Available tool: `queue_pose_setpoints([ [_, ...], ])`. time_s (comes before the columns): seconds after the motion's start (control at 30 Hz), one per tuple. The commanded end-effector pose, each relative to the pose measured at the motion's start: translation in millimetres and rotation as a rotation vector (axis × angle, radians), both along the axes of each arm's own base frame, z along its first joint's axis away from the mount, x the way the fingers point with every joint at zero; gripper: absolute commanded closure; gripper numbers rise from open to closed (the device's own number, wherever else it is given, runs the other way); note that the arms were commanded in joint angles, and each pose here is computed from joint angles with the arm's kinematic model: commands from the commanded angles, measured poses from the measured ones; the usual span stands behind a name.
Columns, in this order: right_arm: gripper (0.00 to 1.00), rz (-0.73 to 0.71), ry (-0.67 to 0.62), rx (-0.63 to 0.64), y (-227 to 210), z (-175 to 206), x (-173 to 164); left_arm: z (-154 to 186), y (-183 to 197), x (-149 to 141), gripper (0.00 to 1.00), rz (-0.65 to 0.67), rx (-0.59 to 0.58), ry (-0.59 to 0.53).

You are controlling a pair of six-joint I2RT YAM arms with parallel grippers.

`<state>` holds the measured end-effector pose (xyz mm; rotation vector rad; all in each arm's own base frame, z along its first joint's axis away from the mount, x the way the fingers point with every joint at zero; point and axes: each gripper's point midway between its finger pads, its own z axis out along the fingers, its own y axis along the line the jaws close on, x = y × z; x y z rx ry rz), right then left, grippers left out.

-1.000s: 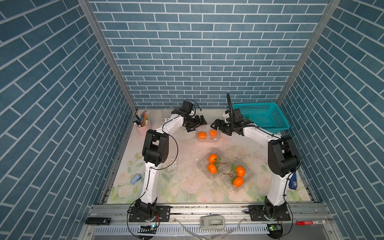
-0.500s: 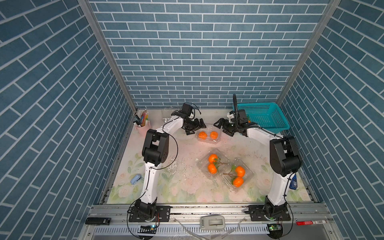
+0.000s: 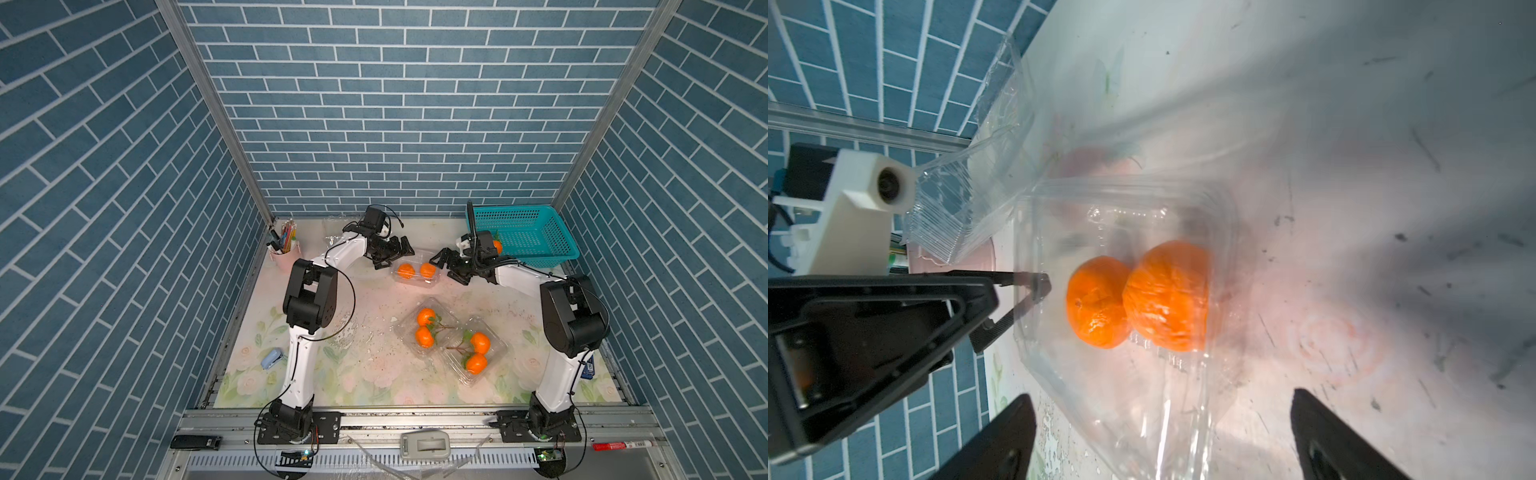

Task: Take oranges out of containers
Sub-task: Open the packing box at the center of the board.

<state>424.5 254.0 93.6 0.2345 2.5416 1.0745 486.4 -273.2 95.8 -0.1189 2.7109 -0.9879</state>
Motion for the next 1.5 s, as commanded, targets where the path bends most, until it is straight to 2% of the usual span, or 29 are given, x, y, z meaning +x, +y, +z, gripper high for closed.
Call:
queue_pose_setpoints([
  [0.0,0.05,-0.005,-0.026,0.028,2,10,2,13,-5,-4,0.01,-0.015,-0.031,-0.019],
  [0.63,0.06,0.013,-0.058,0.107,25,36,15,14,-13,-8,0.01,-0.036,-0.043,-0.02],
  [1.17,0.11,-0.032,-0.065,0.316,41,62,25,12,-20,-8,0.01,-0.033,-0.098,-0.009],
  [1.47,0.18,-0.096,0.027,0.402,43,56,24,26,-28,-6,0.01,-0.032,-0.185,-0.04],
])
